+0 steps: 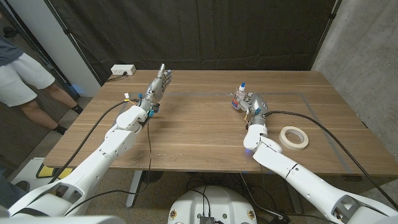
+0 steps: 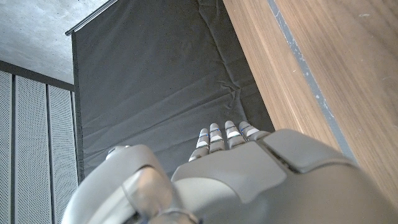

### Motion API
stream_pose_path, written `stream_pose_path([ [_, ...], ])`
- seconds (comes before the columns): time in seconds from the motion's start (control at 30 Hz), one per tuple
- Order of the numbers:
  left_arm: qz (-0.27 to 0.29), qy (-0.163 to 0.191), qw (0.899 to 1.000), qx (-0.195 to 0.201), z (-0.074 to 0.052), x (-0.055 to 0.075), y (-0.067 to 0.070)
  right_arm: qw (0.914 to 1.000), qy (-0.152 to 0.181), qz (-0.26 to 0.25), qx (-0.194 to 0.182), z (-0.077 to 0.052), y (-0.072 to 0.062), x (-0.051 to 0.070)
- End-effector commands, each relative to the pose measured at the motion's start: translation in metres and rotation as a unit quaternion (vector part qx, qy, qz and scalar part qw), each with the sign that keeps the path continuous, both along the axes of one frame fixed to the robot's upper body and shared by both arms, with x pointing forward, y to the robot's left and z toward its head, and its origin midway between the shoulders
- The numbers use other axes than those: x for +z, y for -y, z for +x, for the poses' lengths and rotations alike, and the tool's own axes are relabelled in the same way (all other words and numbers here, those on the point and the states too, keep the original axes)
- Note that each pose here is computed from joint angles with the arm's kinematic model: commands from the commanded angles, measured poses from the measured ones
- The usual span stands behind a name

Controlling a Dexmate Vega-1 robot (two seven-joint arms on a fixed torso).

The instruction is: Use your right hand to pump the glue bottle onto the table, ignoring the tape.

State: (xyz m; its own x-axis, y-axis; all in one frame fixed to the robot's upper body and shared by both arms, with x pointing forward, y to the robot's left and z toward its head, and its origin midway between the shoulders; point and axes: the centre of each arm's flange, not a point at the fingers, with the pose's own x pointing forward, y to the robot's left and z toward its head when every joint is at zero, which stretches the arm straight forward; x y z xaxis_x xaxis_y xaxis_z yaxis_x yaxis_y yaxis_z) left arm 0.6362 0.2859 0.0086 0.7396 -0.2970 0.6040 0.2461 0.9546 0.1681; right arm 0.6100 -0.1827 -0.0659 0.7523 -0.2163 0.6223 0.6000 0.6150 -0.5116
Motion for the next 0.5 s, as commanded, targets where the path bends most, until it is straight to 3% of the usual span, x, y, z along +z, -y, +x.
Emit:
stream_pose_path([
  [0.03,0.003,0.001,1.0,0.003,-0.003,0.0,-0.001,0.9996,0.021,-0.016,-0.009,-0.008,0.001,0.004],
  [0.5,0.005,-0.001,1.0,-0.005,-0.002,-0.003,0.005,0.9982,0.037,-0.039,-0.027,-0.02,0.005,0.011],
])
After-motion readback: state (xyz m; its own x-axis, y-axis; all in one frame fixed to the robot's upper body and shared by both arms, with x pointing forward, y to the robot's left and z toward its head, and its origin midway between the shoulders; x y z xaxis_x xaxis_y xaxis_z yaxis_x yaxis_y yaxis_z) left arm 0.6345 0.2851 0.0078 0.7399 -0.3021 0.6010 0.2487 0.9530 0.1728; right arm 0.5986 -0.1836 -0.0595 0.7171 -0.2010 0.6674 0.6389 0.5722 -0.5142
